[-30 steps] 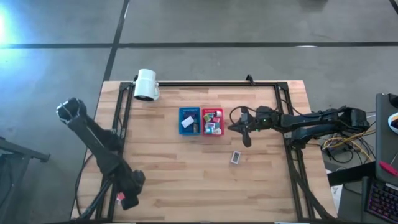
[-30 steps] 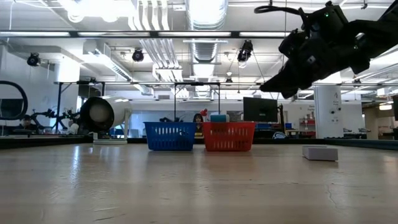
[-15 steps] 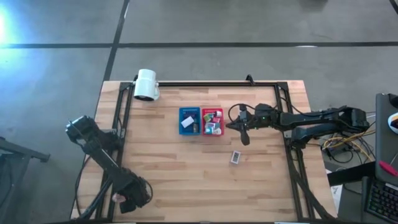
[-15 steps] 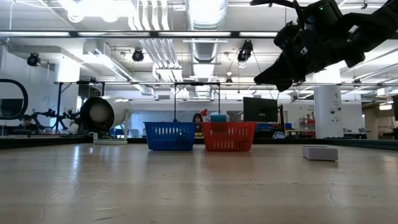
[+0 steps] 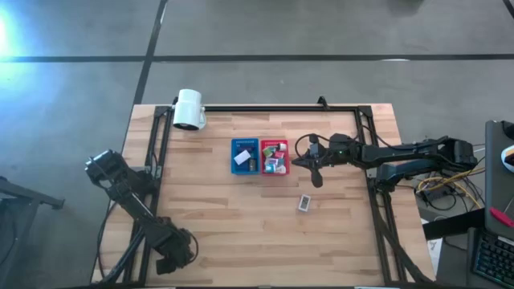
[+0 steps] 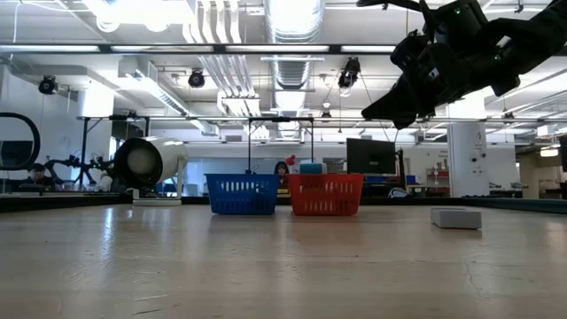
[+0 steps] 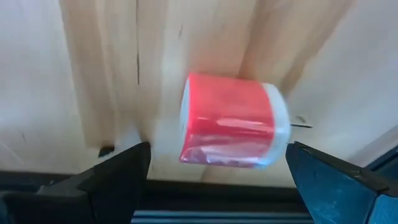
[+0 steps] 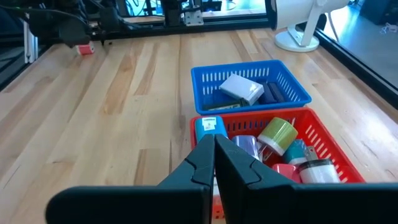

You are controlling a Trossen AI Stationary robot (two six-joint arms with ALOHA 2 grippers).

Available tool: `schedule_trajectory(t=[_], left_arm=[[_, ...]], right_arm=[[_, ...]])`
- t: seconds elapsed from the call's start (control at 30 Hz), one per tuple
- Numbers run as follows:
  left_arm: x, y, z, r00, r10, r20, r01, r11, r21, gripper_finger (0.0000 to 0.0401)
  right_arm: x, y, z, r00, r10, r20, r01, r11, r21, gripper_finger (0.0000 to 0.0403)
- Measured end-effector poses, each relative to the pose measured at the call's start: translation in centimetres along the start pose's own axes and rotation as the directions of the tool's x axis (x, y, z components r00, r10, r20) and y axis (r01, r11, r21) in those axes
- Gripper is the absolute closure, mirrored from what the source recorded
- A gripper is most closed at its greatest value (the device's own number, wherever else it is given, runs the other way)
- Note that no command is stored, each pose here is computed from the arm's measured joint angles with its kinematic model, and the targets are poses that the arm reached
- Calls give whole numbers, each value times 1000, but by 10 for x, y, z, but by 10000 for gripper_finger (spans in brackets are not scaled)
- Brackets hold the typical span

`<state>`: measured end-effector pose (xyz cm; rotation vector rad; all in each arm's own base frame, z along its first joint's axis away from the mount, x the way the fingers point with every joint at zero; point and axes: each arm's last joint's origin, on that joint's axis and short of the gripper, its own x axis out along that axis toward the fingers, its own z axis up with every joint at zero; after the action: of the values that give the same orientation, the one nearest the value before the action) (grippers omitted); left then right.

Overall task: Pick & Place Office items
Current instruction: Put the pink charger adapter into the red bin

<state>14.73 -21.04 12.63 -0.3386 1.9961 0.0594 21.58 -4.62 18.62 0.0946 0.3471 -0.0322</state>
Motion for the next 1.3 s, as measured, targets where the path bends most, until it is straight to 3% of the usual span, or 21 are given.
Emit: schedule_trajectory(t=[0.5,0.63,0.87,1.13,1.3], left_arm=[[-5,-3,6,984,27,175,-31,999,22,23],[-4,-1,7,981,44,190,-51,998,32,54],[-3,1,7,979,62,195,-66,998,18,170],[-9,-1,5,978,64,198,-80,994,77,170],[-31,3,6,943,41,329,-70,995,75,170]], right_arm=[[0,0,0,1000,0,-1,0,1000,-6,394],[0,0,0,1000,0,-1,0,1000,-16,394],[0,0,0,1000,0,-1,0,1000,-23,394],[0,0,-1,1000,0,-2,0,999,-46,394],[0,0,-1,1000,0,-2,0,999,-45,394]])
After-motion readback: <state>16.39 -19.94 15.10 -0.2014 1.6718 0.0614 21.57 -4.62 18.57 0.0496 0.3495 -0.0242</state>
